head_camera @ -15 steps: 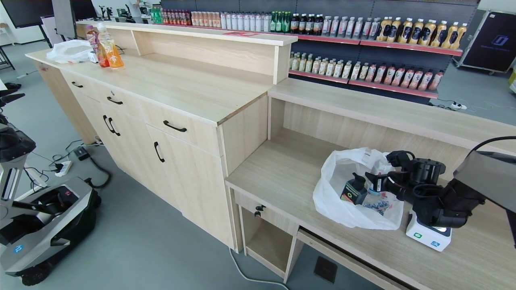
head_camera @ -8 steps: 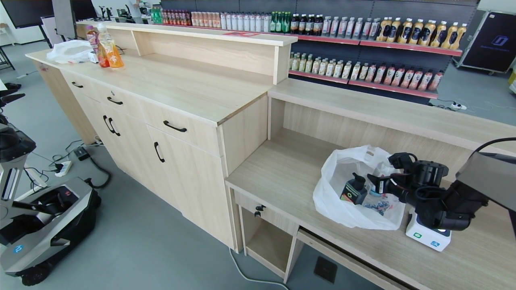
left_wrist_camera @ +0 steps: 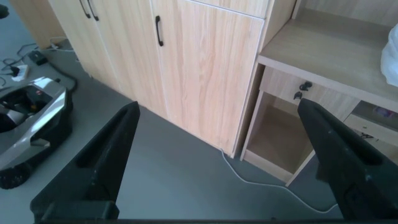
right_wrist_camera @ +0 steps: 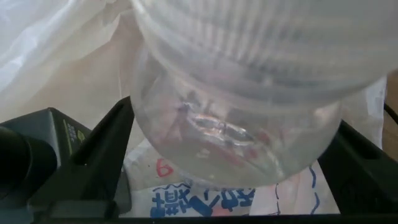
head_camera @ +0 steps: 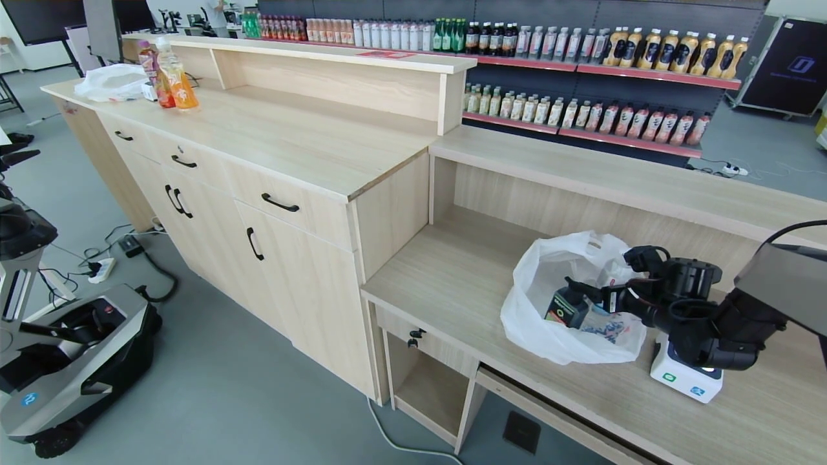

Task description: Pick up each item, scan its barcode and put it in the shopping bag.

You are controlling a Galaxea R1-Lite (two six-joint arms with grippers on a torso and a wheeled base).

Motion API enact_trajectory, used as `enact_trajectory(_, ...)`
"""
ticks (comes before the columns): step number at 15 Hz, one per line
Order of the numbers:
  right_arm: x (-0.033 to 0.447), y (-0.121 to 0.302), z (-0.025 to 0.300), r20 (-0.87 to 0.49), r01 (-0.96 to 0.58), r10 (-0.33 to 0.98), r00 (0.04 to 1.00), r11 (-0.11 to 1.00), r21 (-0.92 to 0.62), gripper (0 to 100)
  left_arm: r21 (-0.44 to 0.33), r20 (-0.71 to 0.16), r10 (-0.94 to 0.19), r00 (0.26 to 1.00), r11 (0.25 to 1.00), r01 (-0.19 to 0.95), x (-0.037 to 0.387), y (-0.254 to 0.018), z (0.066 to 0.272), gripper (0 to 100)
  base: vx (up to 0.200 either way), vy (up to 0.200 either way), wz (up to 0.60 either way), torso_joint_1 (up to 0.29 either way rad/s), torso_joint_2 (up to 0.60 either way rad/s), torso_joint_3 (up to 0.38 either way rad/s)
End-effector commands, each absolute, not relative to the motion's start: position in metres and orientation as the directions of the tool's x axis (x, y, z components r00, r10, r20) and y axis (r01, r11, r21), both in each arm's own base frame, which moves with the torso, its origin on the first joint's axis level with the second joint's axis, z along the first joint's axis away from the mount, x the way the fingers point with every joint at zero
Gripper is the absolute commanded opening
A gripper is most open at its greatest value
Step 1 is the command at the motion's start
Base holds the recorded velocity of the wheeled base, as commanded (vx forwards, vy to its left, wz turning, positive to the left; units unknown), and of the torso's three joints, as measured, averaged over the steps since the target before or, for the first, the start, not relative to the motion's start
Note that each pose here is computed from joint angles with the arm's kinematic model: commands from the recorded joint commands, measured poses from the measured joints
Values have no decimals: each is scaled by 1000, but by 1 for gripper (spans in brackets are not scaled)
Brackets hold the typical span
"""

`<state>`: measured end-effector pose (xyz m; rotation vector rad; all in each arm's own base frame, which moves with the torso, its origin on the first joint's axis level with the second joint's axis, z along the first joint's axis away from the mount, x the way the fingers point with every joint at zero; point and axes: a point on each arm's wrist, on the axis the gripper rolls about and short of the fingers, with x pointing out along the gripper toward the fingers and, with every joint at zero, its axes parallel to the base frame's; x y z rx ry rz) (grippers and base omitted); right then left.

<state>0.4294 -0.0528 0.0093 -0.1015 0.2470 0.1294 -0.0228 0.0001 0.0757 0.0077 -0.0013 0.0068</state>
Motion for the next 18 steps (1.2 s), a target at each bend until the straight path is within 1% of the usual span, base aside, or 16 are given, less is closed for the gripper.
enact_trajectory(1,425,-50,42,-186,-198,179,966,976,-89,100,8,2,8,1000,1000,-8,-23,0,76,100,0,0,0,0,0,0)
enact_trajectory(5,406,-46,110,-97,-223,212,972,967,-119,100,8,2,8,1000,1000,-8,-23,0,76,100,0,0,0,0,0,0)
enact_trajectory(6,396,-45,122,-105,-224,212,972,967,-119,100,8,3,8,1000,1000,-8,-23,0,76,100,0,0,0,0,0,0)
enact_trajectory(8,368,-41,141,-180,-240,212,961,959,-150,100,8,3,8,1000,1000,-8,-23,0,76,100,0,0,0,0,0,0)
enact_trajectory(9,349,-38,155,-215,-251,215,953,955,-156,100,8,3,8,1000,1000,-8,-23,0,76,100,0,0,0,0,0,0)
enact_trajectory(11,308,-33,179,-230,-258,212,950,947,-191,100,8,2,8,1000,1000,-8,-23,0,76,100,0,0,0,0,0,0)
enact_trajectory(12,290,-33,186,-222,-253,206,953,944,-211,100,8,2,8,1000,1000,-8,-23,0,76,100,0,0,0,0,0,0)
enact_trajectory(14,268,-46,193,-222,-206,143,964,933,-296,100,8,3,8,1000,1000,-8,-23,0,76,100,0,0,0,0,0,0)
enact_trajectory(16,254,-61,201,-221,-139,59,973,919,-369,100,8,3,8,1000,1000,-8,-23,0,76,100,0,0,-600,5,5,5)
enact_trajectory(18,246,-67,209,-195,-92,18,981,921,-379,100,8,2,8,1000,1000,-8,-23,0,76,100,0,0,-600,0,0,5)
